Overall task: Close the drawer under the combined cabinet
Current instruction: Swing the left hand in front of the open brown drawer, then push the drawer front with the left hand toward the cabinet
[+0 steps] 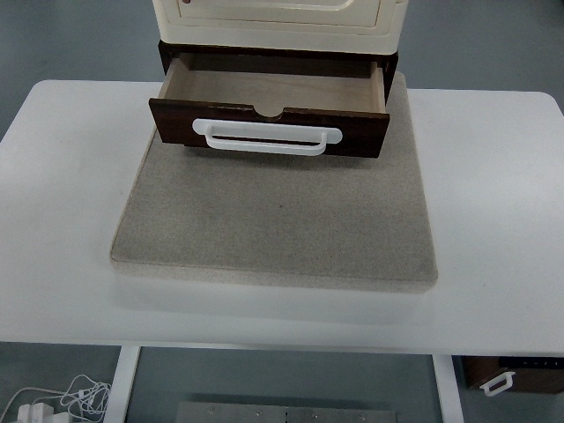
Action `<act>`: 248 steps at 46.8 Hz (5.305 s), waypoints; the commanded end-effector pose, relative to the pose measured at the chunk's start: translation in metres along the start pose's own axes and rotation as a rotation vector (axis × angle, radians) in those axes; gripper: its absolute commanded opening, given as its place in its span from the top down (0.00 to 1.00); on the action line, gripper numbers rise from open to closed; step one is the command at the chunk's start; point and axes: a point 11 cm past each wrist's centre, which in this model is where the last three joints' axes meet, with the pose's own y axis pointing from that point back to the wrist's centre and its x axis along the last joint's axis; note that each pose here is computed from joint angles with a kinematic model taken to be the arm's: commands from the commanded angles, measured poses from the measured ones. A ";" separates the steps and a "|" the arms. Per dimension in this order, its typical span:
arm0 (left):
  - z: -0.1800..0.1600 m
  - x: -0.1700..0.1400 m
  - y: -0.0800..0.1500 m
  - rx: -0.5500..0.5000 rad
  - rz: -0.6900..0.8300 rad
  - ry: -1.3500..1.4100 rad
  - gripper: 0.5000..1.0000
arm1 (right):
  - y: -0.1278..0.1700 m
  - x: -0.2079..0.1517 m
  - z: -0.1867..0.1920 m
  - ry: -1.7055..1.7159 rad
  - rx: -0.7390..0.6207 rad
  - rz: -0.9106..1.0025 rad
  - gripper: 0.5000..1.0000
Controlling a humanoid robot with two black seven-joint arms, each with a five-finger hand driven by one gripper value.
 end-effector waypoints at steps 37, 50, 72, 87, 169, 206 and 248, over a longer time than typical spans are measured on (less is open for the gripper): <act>-0.145 -0.143 0.001 0.593 -0.535 -0.188 0.01 | 0.000 0.000 0.000 0.000 0.001 -0.001 0.10; -0.191 -0.141 0.014 0.767 -0.568 -0.307 0.01 | 0.000 0.000 0.000 0.000 0.001 -0.001 0.10; -0.207 -0.119 0.023 0.949 -0.639 -0.375 0.01 | 0.000 0.000 0.000 0.000 0.000 0.000 0.10; -0.211 -0.104 0.019 0.997 -0.641 -0.441 0.01 | 0.000 0.000 0.000 0.000 0.000 -0.001 0.10; -0.224 -0.026 0.011 1.097 -0.382 -0.472 0.01 | 0.000 0.000 0.000 0.000 0.001 0.000 0.10; -0.228 -0.002 0.018 1.127 -0.311 -0.474 0.01 | 0.000 0.000 0.000 0.000 0.000 0.000 0.10; -0.231 0.006 0.021 1.129 -0.284 -0.460 0.02 | 0.000 0.000 0.000 0.000 0.001 0.000 0.10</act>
